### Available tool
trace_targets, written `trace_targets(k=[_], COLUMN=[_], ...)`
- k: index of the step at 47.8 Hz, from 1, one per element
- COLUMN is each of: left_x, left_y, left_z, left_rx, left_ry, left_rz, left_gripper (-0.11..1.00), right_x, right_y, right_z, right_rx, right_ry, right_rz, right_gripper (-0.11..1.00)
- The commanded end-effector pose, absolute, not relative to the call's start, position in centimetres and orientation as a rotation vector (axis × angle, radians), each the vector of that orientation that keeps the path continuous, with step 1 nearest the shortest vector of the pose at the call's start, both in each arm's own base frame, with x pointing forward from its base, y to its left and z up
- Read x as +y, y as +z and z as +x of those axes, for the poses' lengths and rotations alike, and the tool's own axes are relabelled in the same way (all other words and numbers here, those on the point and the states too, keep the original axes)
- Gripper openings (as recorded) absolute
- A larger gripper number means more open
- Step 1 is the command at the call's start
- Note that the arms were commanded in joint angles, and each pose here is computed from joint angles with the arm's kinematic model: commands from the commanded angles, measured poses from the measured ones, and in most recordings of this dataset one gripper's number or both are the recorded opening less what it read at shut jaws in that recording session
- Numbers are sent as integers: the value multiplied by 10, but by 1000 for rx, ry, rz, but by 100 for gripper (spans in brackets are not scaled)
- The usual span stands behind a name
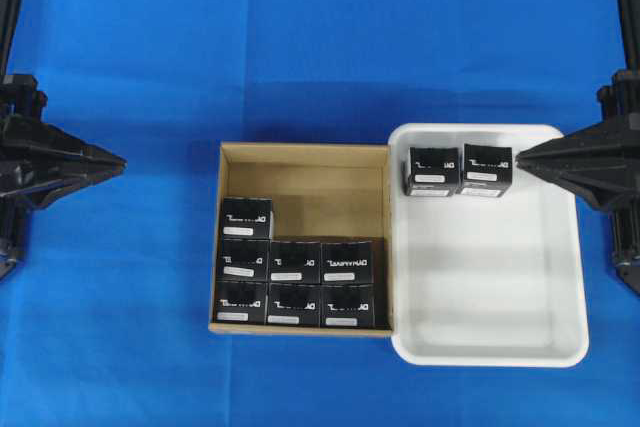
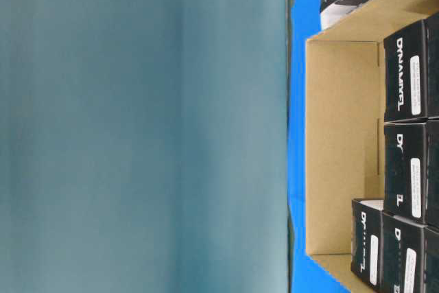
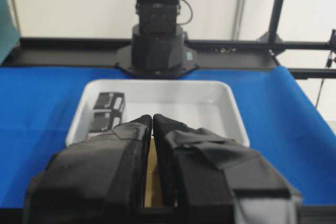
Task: Pick the box from inside the cardboard box.
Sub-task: 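Move the right gripper over the cardboard box toward the top-left black box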
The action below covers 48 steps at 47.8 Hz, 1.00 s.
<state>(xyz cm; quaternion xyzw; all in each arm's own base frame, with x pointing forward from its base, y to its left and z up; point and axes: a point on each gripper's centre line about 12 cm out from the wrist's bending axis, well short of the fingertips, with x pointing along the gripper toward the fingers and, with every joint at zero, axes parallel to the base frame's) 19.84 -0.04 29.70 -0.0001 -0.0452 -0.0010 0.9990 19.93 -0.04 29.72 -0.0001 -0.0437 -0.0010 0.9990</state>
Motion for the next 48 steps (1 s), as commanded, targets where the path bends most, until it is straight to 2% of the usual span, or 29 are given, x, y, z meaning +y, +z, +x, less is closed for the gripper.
trace_targets(k=[1, 3, 8, 12, 26, 36, 48], left_x=[1, 1, 1, 2, 2, 2, 2], left_y=[297, 296, 300, 304, 298, 295, 289], left_z=[203, 204, 207, 208, 205, 203, 199], left_rx=[-51, -18, 66, 120, 291, 353, 416], left_ry=[4, 5, 5, 9, 16, 17, 17], left_rz=[-2, -6, -16, -16, -21, -21, -18], left_gripper=[14, 13, 1, -2, -2, -2, -2], right_x=[-1, -3, -5, -3, 2, 4, -6], right_y=[303, 302, 300, 298, 289, 272, 260], right_z=[203, 208, 223, 237, 301, 352, 410], right_rx=[-95, -54, 90, 217, 590, 889, 1096], right_ry=[-6, -17, -38, -33, -31, -32, -32], right_rz=[32, 90, 191, 201, 257, 269, 215], right_gripper=[14, 13, 1, -2, -2, -2, -1])
